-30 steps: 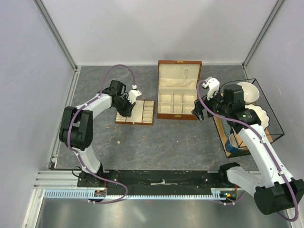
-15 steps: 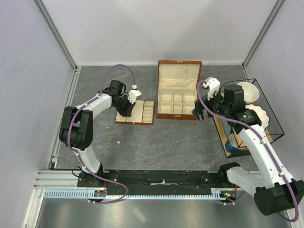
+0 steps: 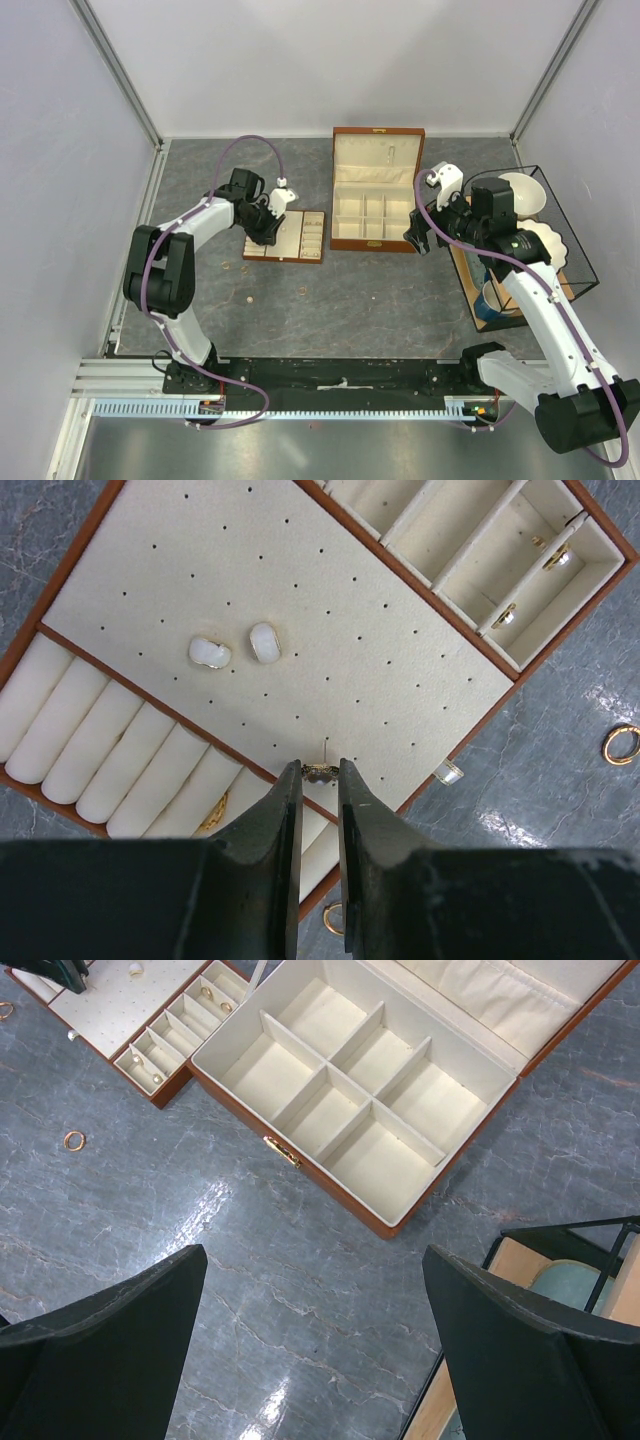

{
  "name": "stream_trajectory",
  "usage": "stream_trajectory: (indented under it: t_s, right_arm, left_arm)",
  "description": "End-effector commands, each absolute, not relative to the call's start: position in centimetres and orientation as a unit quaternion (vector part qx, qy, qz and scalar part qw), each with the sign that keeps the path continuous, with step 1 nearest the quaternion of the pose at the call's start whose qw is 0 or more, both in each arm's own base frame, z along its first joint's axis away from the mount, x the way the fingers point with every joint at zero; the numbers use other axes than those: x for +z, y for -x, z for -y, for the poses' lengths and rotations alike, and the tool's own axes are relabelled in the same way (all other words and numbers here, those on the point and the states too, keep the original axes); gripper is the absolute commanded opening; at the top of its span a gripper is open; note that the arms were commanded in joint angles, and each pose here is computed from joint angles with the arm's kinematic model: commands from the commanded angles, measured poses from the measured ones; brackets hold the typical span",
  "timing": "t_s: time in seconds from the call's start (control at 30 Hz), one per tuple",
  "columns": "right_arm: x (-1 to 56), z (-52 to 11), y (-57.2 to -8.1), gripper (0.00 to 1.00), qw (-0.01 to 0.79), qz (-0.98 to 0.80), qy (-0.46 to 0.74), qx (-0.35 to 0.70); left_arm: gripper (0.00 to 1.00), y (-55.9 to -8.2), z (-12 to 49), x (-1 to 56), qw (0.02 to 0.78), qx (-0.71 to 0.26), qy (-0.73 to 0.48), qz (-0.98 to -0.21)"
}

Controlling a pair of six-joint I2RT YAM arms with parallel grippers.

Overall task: Organize the mixed jewelry
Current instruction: Place the jewelry in the compartment layer.

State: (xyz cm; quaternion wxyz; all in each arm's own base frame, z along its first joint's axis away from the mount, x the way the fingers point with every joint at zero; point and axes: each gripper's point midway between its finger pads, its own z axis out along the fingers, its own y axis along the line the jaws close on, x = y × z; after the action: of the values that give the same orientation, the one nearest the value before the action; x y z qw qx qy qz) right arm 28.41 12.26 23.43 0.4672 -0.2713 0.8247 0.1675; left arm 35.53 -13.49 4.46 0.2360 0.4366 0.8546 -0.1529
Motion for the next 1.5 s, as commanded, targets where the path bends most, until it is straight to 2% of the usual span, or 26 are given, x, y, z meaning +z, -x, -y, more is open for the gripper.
stream_trajectory:
  t_s: [0.0, 0.67, 1.47]
  right_arm:
    - [24.4, -12.6, -28.6, 0.98, 0.482, -0.813, 0.276, 0.175]
    - [24.5, -12.6, -28.7, 0.98, 0.483, -0.814, 0.275, 0.173]
    - [24.5, -12.5, -28.4, 0.98, 0.485, -0.812, 0.274, 0.171]
  left_arm:
    - [0.13, -36.1, 14.0, 6.7, 0.272, -0.167, -0.430, -0.845]
    - [0.14, -35.4, 14.3, 5.4, 0.252, -0.185, -0.427, -0.848]
    - [0.14, -36.2, 13.7, 4.5, 0.246, -0.163, -0.427, -0.855]
